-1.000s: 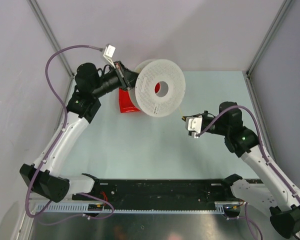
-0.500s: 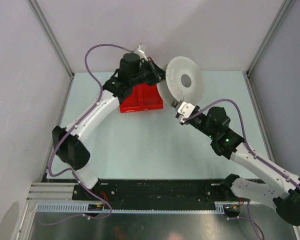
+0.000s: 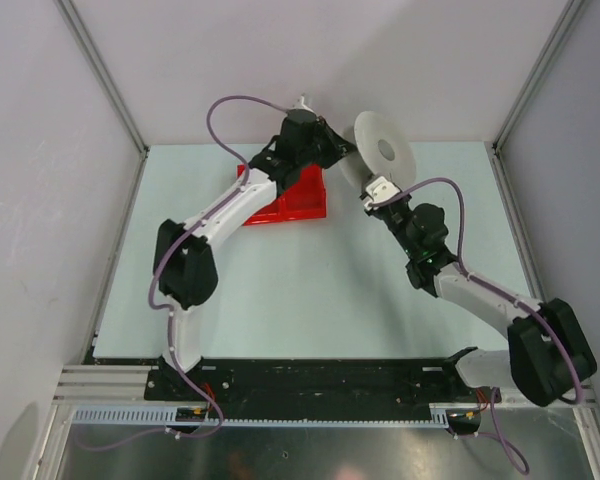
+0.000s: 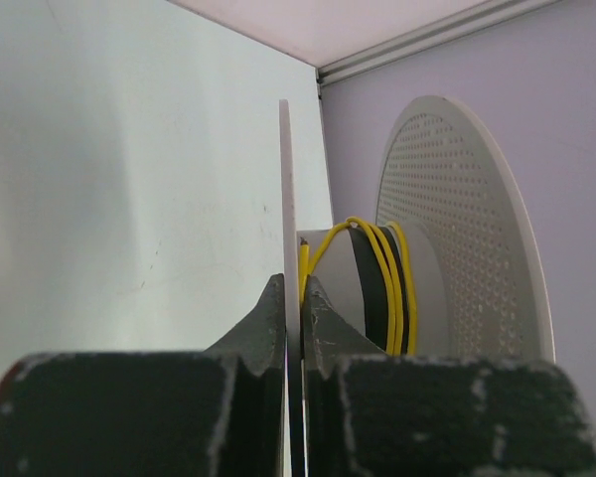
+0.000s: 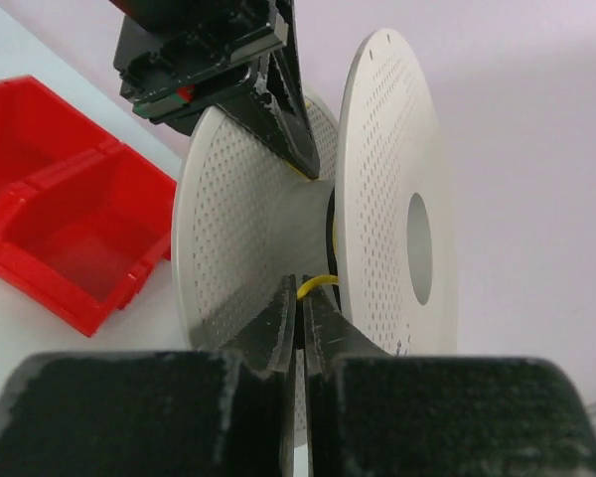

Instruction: Wrap the cables

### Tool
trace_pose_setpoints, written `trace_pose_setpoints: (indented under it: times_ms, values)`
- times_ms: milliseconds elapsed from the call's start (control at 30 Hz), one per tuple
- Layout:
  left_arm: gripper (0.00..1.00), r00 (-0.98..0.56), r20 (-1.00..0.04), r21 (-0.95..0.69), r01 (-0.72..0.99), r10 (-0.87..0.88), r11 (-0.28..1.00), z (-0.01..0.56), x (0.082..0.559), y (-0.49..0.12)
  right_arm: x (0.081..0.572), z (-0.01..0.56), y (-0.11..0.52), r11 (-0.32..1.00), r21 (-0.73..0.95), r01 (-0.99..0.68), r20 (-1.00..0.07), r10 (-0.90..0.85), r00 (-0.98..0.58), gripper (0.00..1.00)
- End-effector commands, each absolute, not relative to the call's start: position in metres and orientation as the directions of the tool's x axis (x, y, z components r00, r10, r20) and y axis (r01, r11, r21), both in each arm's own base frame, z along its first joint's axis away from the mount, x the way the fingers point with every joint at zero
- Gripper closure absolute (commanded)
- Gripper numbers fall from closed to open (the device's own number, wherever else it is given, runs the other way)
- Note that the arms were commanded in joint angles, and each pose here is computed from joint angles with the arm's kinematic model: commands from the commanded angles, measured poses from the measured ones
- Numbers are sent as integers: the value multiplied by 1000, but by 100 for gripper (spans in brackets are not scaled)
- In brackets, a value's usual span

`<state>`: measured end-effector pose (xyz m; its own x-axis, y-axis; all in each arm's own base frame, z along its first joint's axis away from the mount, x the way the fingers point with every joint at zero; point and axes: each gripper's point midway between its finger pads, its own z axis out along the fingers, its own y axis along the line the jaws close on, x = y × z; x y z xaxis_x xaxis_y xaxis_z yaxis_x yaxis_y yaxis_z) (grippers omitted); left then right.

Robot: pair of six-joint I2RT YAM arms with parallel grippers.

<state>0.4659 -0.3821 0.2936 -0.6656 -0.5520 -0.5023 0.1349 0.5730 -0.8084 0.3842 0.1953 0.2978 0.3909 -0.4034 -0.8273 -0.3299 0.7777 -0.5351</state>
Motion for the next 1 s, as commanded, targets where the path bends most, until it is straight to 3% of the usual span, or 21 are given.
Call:
trace_pose_setpoints:
  times_ms: [0,333,567,967]
  values:
    - [100,-637,-526,-829,238,-563,506,312,480,-413,404,329,168,832,-507,-227,-788,-340,514,100]
    - [100,-572,-561,-825,331,-599,458,243,527,-456,460,260,140,748,-615,-249,-741,-441,506,100]
    - [100,-566,-477,-877,264,-672,401,178,567,-484,516,213,123,698,-691,-188,-676,-532,509,100]
    - [98,-491,-428,-903,208,-759,375,123,598,-491,579,149,116,589,-803,-93,-538,-648,539,100]
